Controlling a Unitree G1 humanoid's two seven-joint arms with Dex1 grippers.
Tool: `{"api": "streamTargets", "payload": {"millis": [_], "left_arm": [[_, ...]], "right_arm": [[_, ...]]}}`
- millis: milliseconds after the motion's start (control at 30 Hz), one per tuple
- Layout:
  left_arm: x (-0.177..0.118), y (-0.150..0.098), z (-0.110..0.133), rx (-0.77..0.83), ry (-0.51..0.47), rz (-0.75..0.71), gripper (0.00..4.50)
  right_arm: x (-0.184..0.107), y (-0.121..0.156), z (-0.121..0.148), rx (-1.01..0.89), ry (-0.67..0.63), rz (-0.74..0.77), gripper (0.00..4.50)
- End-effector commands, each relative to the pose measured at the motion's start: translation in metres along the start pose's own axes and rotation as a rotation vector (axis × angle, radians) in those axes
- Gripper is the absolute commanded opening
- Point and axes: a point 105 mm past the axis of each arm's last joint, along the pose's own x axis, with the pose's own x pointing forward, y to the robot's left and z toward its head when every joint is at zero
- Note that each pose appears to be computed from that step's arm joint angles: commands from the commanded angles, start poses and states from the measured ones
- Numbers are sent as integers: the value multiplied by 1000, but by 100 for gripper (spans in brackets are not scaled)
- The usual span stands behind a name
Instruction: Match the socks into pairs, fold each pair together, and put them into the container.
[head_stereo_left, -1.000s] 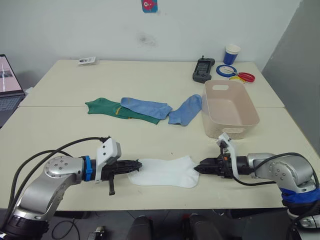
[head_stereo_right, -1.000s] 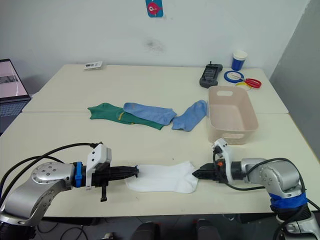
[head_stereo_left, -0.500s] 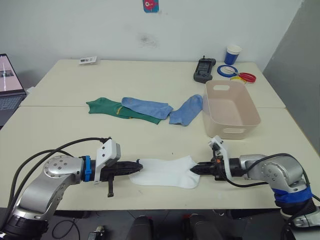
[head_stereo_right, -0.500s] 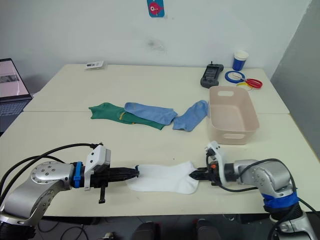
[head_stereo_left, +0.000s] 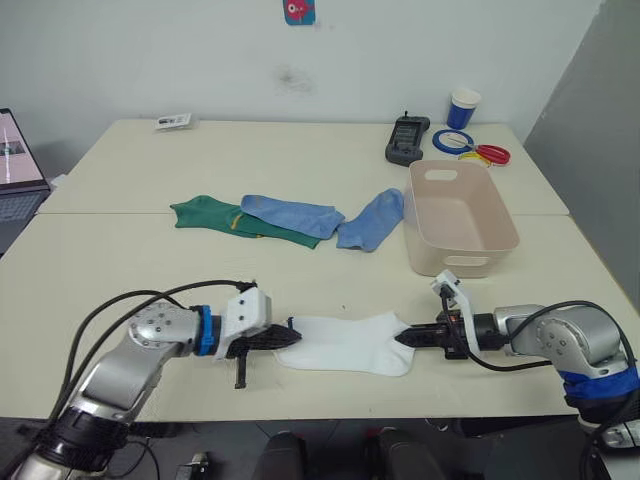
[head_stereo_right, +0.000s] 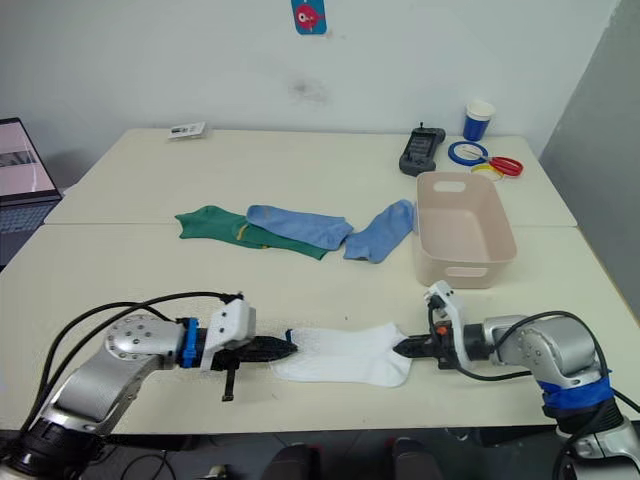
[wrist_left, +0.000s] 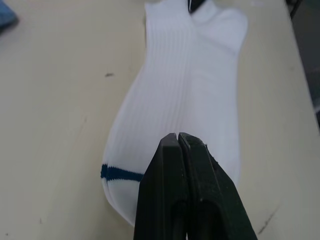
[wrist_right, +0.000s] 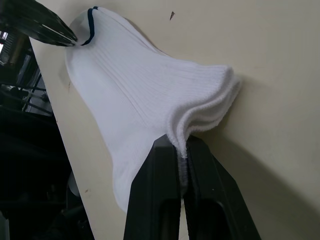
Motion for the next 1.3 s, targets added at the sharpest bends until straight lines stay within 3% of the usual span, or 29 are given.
{"api": "streamTargets", "payload": {"millis": [33, 400, 633, 933, 1200, 1300], "left_arm": [[5, -4, -18, 46, 110, -44, 0], [21, -8, -31, -10, 119, -44, 0], [22, -2, -29, -31, 115, -18, 0], [27, -1, -22, -91, 93, -10, 0], [25, -4, -22, -105, 100, -6, 0], [25, -4, -22, -110, 101, -3, 0]], "right_arm": [[-4, 9, 9, -38, -13, 27, 4], [-9, 43, 37, -10, -89, 155, 4], [13, 69, 49, -14, -80, 239, 4], [57, 73, 49, -21, -31, 245, 4], [75, 68, 57, -18, -38, 232, 4], [76, 78, 57, -21, -32, 302, 83]]}}
